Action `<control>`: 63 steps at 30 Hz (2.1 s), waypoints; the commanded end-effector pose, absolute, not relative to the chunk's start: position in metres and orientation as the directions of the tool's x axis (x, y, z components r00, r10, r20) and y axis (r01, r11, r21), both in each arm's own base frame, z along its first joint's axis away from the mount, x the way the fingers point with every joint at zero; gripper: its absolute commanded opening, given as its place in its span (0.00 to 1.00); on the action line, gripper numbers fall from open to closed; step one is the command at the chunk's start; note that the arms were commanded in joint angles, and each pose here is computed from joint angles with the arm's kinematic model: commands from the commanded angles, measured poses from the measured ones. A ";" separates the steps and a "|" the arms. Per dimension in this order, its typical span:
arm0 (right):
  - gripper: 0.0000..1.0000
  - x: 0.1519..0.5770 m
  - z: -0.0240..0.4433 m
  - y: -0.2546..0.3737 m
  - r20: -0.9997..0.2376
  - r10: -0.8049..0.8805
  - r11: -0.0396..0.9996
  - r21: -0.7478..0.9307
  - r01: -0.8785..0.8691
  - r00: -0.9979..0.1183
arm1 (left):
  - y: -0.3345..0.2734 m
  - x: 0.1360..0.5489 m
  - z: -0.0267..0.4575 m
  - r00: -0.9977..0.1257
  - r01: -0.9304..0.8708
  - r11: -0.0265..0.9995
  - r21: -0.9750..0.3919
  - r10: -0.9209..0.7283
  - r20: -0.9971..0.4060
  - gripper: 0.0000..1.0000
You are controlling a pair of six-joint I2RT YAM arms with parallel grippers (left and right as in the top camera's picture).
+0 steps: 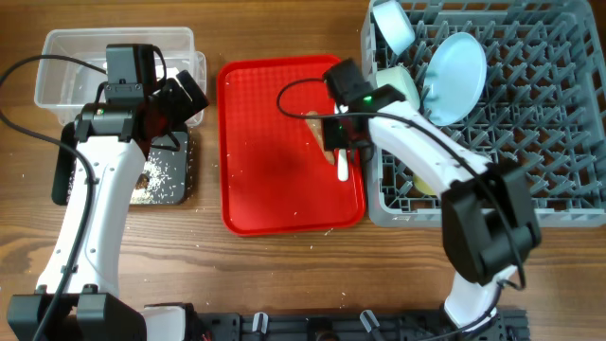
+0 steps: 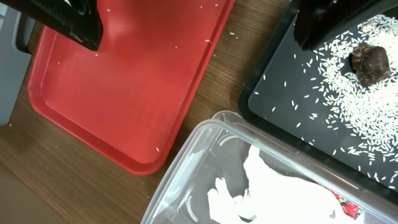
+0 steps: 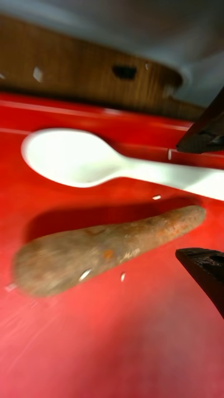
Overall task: Sort waste into correct bins and load items into the dishwasher rack
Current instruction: 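Reach the right gripper to the white spoon and grasp it, then carry the white spoon into the rack and lay it down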
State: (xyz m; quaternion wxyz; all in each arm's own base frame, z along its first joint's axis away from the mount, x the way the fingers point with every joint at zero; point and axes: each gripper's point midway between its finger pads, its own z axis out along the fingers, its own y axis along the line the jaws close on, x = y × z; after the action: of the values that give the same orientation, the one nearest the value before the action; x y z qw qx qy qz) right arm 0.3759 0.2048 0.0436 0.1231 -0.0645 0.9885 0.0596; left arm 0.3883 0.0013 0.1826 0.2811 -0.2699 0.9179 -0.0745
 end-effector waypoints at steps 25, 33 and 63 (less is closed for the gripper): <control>0.26 0.373 -0.021 0.190 -0.166 -0.077 0.997 -0.024 -0.074 -0.983 | 0.003 0.391 0.191 -0.680 -0.454 0.838 -0.303 -0.545 -0.490 1.00; 0.04 0.371 -0.022 0.194 -0.152 -0.089 0.996 0.001 -0.090 -0.984 | 0.003 0.391 0.191 -0.680 -0.454 0.838 -0.303 -0.545 -0.490 1.00; 0.04 0.362 0.265 0.010 -0.651 0.444 0.866 0.137 0.481 -0.615 | 0.002 0.391 0.191 -0.680 -0.453 0.838 -0.303 -0.545 -0.490 1.00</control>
State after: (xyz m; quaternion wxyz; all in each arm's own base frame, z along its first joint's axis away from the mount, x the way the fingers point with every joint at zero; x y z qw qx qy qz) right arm 0.3641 0.0683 0.2466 0.3243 0.1311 0.9366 0.0200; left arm 0.3883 0.0013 0.1826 0.2811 -0.2699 0.9179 -0.0745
